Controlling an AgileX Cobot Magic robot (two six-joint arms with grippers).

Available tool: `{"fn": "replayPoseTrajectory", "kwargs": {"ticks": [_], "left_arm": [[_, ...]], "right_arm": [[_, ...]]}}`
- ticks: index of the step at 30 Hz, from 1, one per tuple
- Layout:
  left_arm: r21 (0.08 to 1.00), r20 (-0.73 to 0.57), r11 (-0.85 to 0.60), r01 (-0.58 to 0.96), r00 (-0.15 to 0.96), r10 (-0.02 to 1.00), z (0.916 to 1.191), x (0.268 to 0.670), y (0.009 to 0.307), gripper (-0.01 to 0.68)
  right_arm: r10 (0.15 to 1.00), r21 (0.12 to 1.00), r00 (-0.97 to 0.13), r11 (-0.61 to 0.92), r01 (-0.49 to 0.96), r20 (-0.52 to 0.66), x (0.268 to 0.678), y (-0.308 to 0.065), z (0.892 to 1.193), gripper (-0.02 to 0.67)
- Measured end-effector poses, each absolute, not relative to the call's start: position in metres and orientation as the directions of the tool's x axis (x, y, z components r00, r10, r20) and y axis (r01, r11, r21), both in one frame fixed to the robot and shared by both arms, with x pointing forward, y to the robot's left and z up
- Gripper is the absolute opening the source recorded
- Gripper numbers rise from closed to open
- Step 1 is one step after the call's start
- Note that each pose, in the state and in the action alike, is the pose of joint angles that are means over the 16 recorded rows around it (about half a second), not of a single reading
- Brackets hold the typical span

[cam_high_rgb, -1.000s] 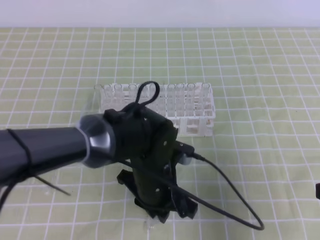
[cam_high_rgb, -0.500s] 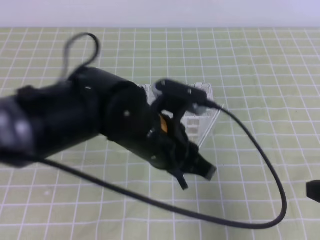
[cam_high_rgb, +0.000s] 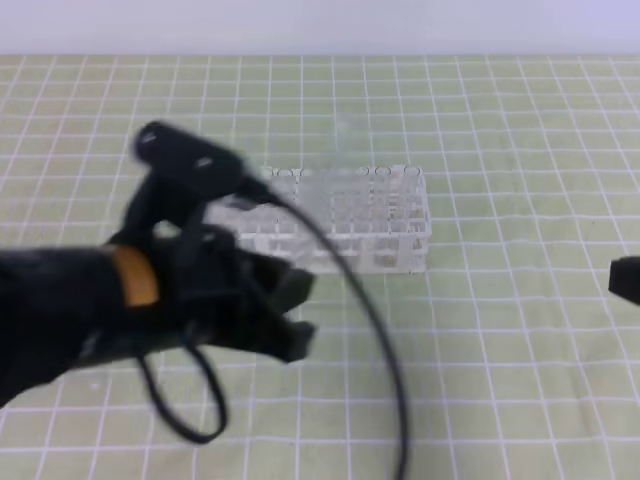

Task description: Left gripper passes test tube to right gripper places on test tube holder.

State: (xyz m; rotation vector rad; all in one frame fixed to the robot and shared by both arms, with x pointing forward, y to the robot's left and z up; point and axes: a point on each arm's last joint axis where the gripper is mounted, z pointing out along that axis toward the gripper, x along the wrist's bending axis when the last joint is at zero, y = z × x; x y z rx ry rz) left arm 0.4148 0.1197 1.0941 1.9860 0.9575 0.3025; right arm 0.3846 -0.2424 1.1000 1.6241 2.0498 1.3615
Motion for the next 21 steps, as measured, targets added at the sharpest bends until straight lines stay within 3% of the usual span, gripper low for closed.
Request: {"fn": "replayPoseTrajectory", "kwargs": {"ticks": [11, 21], "left_arm": [[0.886, -0.185, -0.124, 0.447, 0.586, 0.789, 1.063, 0.382, 0.178, 0.058], [0.948, -0.187, -0.009, 0.319, 0.576, 0.795, 1.042, 0.366, 0.198, 0.070]], "right_arm": [[0.795, 0.776, -0.483, 0.026, 0.631, 0.366, 0.411, -0.217, 1.128, -0.016], [0.723, 0.827, -0.619, 0.120, 0.550, 0.307, 0.433, -0.166, 1.138, -0.016]]}}
